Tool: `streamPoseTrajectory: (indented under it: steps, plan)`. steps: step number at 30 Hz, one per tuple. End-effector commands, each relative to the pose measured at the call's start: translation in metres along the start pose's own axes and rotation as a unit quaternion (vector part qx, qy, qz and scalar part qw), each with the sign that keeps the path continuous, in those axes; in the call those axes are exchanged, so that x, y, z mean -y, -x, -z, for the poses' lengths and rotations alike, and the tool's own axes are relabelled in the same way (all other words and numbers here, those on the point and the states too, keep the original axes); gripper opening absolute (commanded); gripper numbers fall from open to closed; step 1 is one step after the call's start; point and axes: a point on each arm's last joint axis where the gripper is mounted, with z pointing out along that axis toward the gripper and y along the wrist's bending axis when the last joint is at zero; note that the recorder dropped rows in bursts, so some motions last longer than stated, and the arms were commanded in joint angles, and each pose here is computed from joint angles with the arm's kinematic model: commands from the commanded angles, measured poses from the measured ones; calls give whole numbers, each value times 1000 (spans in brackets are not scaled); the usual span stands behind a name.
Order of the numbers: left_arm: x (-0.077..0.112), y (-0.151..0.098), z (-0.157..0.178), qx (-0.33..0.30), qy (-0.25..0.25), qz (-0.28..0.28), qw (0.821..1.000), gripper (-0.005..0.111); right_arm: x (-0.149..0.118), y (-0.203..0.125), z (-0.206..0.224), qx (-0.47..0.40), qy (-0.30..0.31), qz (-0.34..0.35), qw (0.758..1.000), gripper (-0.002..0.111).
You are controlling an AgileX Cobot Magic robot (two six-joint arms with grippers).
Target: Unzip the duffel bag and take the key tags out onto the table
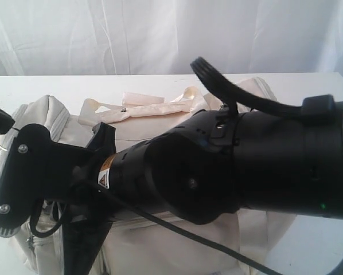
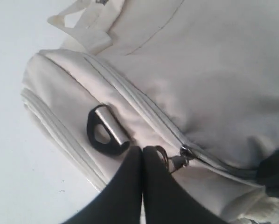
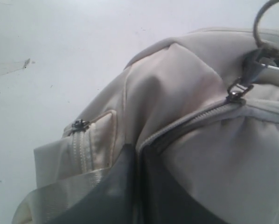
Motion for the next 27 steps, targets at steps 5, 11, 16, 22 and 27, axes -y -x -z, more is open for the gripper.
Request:
streamPoseTrajectory:
  steps: [5,11,16,22,27]
  plan:
    - [-15,17,-25,27,66,-26,997,0,-6,-4,0,-26,28,7,999,0]
    - [-20,21,-48,4,78,-26,997,0,-6,-4,0,-26,28,6,999,0]
    - [-16,13,-37,-38,57,-3,998,0,-6,-4,0,-26,28,6,999,0]
    - [1,-2,2,-71,-26,-27,997,0,-6,-4,0,-26,28,5,999,0]
    - [11,-4,6,-65,-83,-90,990,0,-6,-4,0,-25,27,4,999,0]
